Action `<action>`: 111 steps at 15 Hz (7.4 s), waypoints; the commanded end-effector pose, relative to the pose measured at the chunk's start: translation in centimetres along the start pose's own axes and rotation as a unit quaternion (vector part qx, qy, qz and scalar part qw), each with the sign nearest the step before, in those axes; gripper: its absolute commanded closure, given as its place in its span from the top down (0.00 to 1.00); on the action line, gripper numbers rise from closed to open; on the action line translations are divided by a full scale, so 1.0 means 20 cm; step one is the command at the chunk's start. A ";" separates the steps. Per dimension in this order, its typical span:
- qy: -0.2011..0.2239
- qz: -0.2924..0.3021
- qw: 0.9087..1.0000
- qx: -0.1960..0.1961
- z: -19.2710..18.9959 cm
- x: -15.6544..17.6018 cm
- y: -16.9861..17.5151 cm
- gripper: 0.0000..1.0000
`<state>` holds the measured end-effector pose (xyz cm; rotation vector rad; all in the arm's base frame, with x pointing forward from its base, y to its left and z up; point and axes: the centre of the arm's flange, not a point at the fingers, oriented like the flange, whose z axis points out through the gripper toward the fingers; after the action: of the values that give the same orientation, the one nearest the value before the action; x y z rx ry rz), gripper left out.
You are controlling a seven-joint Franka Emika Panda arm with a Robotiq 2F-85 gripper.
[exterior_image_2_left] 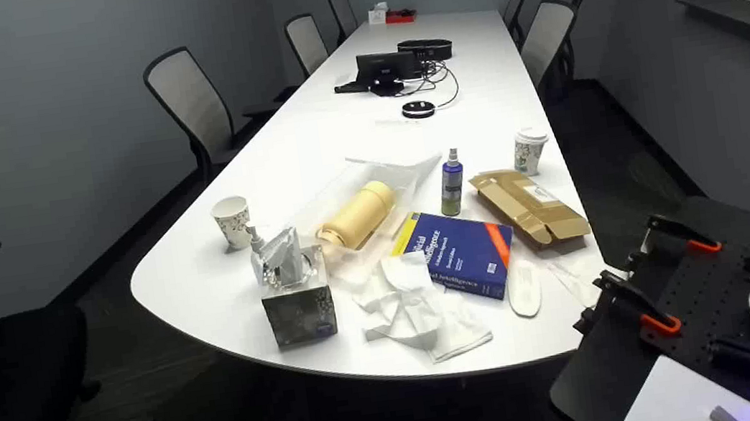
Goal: Put the clear lid on the blue bottle.
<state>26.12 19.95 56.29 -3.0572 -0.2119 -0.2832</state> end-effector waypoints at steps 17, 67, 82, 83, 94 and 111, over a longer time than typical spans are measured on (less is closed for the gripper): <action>-0.014 -0.014 1.000 0.014 0.30 0.58 0.97 1.00; -0.072 0.226 0.971 -0.024 2.57 0.73 1.78 1.00; -0.114 0.270 0.956 -0.015 2.81 0.83 1.86 1.00; -0.114 0.272 0.955 -0.017 2.83 0.83 1.86 1.00; -0.114 0.270 0.956 -0.018 2.89 0.82 1.81 0.35; -0.142 0.297 0.943 -0.041 2.62 0.82 1.65 0.06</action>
<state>57.26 -7.70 2.49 -3.0327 0.6599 0.1260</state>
